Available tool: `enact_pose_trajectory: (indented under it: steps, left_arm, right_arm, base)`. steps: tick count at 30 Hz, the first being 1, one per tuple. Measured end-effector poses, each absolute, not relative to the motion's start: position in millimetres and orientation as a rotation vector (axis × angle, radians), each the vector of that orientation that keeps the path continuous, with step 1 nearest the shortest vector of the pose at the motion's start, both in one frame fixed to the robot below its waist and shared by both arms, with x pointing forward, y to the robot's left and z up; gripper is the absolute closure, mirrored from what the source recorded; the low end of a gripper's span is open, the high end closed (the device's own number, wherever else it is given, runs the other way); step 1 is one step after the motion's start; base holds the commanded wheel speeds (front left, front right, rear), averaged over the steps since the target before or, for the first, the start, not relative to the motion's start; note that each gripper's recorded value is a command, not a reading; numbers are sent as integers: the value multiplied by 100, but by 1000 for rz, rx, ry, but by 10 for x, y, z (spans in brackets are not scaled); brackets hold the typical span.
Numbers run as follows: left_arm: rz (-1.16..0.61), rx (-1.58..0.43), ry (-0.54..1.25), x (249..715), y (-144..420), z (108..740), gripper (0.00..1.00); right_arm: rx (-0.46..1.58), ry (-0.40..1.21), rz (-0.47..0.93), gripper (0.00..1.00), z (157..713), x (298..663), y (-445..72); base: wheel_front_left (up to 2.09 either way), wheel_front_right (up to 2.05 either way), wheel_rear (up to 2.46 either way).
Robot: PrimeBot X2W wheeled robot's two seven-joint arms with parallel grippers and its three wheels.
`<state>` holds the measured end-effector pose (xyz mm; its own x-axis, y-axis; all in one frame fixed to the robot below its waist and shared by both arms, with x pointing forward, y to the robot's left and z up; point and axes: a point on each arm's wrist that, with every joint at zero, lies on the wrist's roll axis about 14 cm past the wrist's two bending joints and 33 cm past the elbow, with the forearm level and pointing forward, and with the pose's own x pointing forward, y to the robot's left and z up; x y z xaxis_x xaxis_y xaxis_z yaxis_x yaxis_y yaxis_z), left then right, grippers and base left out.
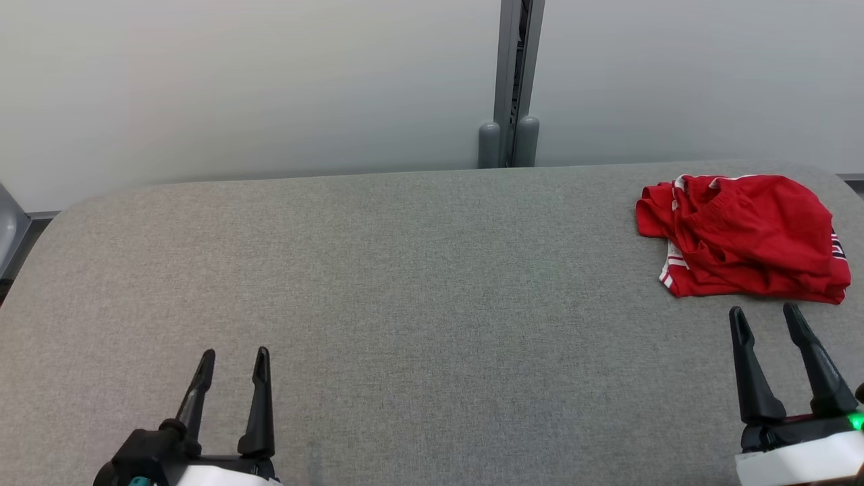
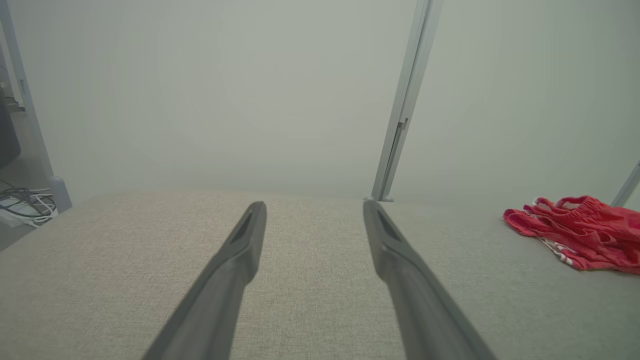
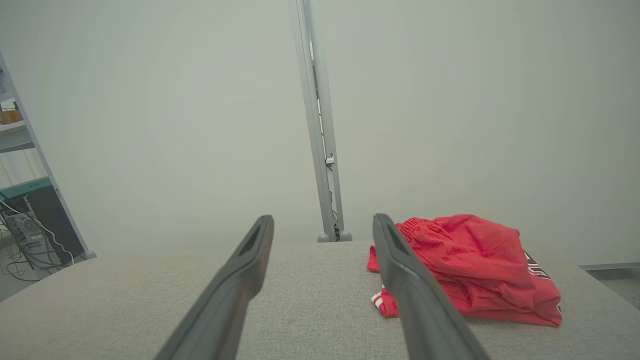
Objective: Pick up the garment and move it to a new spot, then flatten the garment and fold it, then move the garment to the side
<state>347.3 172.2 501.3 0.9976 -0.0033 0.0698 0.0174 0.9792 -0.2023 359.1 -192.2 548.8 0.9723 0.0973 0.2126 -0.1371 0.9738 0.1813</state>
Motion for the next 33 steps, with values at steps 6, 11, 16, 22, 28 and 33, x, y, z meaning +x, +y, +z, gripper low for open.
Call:
enact_pose_trajectory:
  steps: [6, 11, 16, 22, 28, 33]
  left_arm:
    - [-7, -213, -7, 3396, 1692, 4815, 100]
    - [1, -284, 15, 3371, 1668, 4750, 100]
    - [4, -379, 14, 3400, 1629, 4761, 100]
    - [1, -501, -1, 3486, 1570, 4827, 100]
    - [-7, -598, -6, 3539, 1516, 4864, 100]
    - [-10, -675, -8, 3582, 1479, 4893, 100]
  right_arm:
    - [223, -129, 111, 100, 5245, 3525, -1864]
    - [293, -73, 75, 100, 5112, 3508, -1933]
    - [372, -42, 30, 100, 5062, 3535, -2062]
    - [479, -11, -16, 100, 5019, 3573, -2204]
    - [569, 11, -50, 100, 4978, 3587, -2310]
    - [642, 21, -75, 100, 4960, 3602, -2392]
  base:
    - [0, 0, 0]
    - [0, 0, 0]
    - [0, 0, 0]
    - [0, 0, 0]
    - [0, 0, 0]
    - [0, 0, 0]
